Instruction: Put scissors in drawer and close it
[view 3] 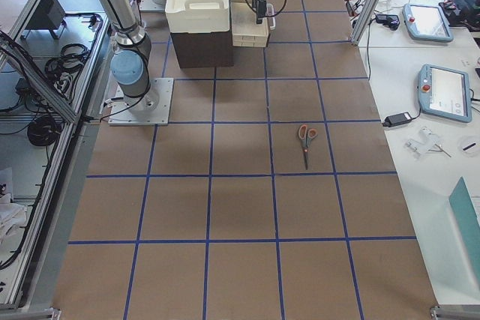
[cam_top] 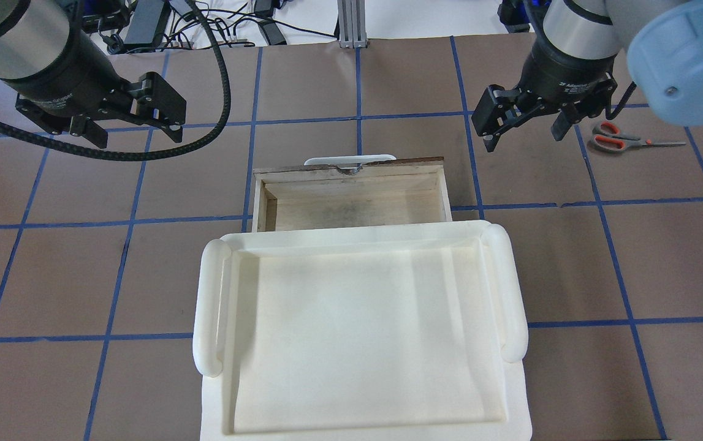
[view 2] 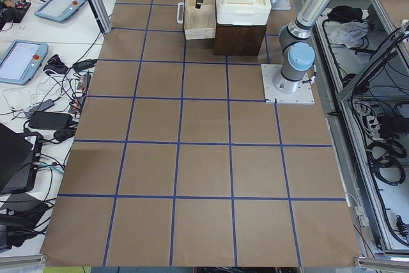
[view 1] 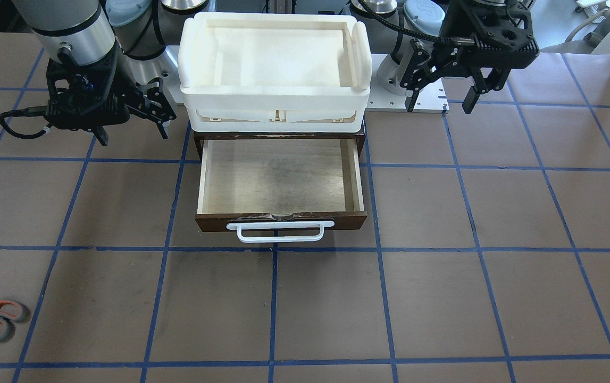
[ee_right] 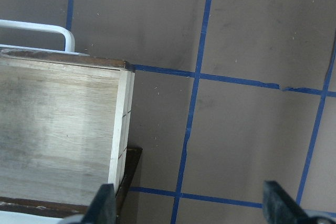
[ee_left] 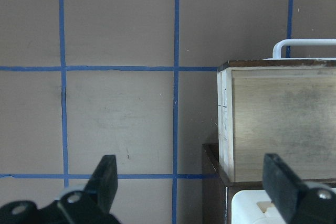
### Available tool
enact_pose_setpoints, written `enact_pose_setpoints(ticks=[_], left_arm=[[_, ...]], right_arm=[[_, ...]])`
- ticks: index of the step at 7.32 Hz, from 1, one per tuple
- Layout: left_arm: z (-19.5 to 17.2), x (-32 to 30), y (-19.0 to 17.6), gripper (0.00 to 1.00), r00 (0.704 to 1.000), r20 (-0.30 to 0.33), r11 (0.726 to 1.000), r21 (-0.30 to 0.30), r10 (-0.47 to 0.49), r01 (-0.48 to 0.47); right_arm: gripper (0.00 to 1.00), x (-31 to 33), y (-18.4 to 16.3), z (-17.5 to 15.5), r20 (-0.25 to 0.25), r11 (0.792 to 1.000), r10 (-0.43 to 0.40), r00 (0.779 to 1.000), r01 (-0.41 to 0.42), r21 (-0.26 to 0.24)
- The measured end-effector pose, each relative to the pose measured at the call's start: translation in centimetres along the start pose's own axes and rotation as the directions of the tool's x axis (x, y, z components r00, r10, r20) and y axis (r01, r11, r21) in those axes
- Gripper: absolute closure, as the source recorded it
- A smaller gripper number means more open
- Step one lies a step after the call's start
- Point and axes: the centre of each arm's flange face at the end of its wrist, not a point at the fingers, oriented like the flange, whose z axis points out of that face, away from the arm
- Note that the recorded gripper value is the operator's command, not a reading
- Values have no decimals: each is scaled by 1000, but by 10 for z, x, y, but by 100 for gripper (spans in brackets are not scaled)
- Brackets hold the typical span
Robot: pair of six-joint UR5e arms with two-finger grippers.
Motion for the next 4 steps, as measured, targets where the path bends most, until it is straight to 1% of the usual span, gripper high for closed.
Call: enact_pose_setpoints(ticks=[2, 4], left_arm=[[0, 0, 0, 0, 1000, 0, 1000, 0, 0, 0], [0, 0, 0, 0, 1000, 0, 1000, 1, 0, 0]], right_arm=[[0, 2, 1, 1, -23, 1000, 2, 1000, -2, -5], [0, 3, 0, 2, -31, 1000, 5, 1000, -5, 0]])
